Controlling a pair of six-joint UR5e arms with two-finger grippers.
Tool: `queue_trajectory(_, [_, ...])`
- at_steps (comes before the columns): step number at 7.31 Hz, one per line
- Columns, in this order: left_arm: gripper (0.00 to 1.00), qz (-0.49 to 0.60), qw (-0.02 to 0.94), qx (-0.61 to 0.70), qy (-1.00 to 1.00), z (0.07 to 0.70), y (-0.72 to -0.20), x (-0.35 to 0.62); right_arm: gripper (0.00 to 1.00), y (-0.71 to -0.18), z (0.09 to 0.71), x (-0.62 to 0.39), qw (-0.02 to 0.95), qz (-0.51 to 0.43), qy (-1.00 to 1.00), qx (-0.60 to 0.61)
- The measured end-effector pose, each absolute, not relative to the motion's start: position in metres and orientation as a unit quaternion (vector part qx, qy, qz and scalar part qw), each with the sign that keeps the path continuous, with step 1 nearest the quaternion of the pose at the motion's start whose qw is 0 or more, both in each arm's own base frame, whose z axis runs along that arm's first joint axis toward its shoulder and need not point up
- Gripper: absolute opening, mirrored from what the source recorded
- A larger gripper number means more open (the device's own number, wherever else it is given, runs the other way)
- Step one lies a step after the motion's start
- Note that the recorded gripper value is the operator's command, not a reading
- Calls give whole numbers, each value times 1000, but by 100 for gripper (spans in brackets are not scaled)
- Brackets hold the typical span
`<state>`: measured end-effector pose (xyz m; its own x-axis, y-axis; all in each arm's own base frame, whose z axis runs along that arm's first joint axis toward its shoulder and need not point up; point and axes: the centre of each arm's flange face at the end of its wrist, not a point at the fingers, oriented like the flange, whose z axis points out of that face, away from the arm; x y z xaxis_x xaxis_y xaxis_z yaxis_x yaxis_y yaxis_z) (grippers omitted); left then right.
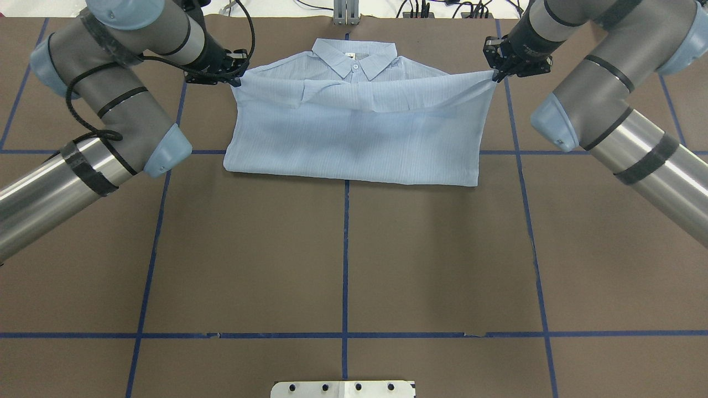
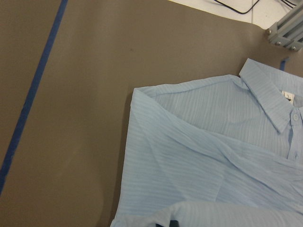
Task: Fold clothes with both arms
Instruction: 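Lift the hem with both grippers and carry it up onto the collar, then lower the hem at the collar and open both grippers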
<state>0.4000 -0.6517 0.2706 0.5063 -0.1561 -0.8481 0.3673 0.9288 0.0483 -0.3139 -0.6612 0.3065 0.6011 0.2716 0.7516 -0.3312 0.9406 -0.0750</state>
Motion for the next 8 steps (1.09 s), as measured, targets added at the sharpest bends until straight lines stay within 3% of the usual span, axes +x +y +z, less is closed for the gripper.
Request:
queue_trajectory(4, [0, -159, 864, 112, 464, 310, -681, 414, 0, -727, 314, -347, 895, 162, -412, 45])
queue_trajectory(5, [27, -160, 865, 110, 462, 315, -683, 415, 13, -732, 320, -352, 894, 159, -416, 50])
queue_trajectory(6, [99, -162, 866, 109, 461, 317, -684, 415, 99, -734, 321, -355, 892, 157, -420, 54])
queue_trajectory(8, [100, -160, 863, 112, 465, 316, -684, 415, 100, -732, 319, -364, 891, 152, -423, 63])
